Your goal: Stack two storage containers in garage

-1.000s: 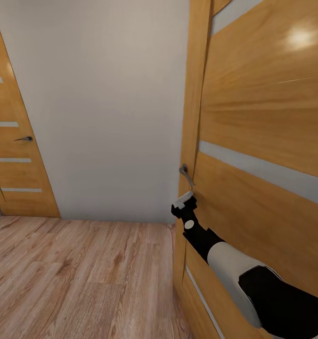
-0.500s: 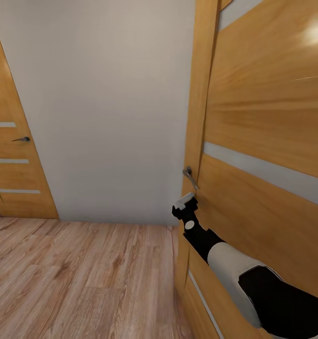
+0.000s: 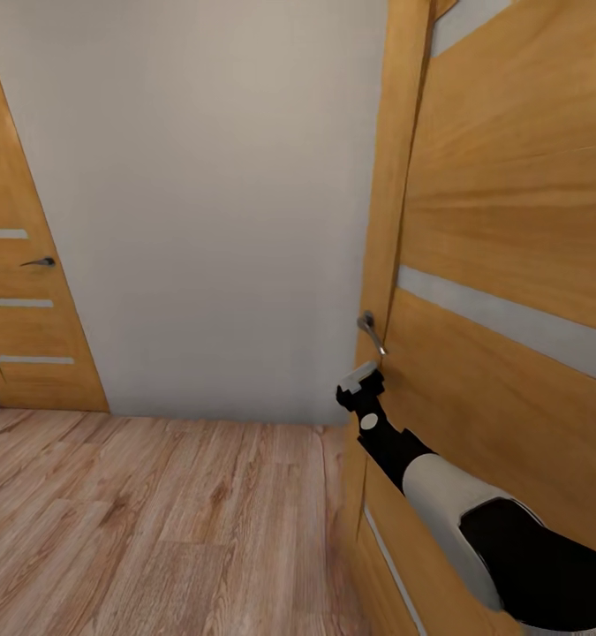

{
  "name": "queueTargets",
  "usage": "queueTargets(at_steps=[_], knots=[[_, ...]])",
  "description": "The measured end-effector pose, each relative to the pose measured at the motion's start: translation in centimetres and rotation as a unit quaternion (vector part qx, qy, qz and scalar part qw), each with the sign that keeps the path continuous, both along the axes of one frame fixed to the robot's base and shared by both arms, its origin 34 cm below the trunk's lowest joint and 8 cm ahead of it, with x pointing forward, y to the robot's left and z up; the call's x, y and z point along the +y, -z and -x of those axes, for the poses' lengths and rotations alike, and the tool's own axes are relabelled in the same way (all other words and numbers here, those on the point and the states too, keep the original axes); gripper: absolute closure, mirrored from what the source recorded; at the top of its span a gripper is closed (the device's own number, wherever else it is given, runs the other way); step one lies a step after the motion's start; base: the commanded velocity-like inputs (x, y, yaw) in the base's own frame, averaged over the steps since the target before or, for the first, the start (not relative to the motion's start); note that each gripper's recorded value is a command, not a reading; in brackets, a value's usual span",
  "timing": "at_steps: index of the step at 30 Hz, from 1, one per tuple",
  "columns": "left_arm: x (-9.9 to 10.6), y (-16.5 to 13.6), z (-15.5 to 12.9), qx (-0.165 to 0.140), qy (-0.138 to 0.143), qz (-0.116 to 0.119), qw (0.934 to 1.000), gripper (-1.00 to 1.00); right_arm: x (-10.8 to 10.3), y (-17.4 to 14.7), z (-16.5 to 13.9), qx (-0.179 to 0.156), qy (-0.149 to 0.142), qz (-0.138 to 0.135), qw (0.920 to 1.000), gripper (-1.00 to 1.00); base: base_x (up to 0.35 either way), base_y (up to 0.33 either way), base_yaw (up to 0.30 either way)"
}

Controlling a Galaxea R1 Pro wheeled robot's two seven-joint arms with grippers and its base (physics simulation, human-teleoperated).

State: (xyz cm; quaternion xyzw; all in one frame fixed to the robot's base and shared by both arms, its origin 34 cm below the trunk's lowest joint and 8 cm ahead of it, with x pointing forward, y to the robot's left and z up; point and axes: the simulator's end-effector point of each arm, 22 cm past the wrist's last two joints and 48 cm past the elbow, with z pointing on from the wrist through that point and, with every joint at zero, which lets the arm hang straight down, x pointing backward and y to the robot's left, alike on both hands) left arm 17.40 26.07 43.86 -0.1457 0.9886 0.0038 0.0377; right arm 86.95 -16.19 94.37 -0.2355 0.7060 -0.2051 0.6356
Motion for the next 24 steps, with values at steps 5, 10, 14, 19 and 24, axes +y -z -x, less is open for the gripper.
queueTargets(at_steps=[5, 10, 14, 19, 24], knots=[[0.0, 0.0, 0.0, 0.000, 0.000, 0.000, 1.0000, -1.00, -6.1, 0.1, -0.4, -0.002, 0.038, 0.014, 0.9992, -1.00, 0.000, 0.000, 0.000], [0.0, 0.0, 0.0, 0.000, 0.000, 0.000, 1.0000, -1.00, -7.7, -0.2, -0.6, -0.005, 0.045, 0.022, 0.9987, -1.00, 0.000, 0.000, 0.000], [0.0, 0.0, 0.0, 0.000, 0.000, 0.000, 1.0000, -1.00, -9.0, -0.4, -0.6, -0.008, 0.053, 0.026, 0.9982, -1.00, 0.000, 0.000, 0.000], [0.0, 0.0, 0.0, 0.000, 0.000, 0.000, 1.0000, -1.00, -11.1, -0.5, -0.6, -0.009, 0.069, 0.022, 0.9974, -1.00, 0.000, 0.000, 0.000], [0.0, 0.0, 0.0, 0.000, 0.001, 0.000, 1.0000, -1.00, -13.0, -0.7, -0.6, -0.010, 0.083, 0.019, 0.9964, -1.00, 0.000, 0.000, 0.000]])
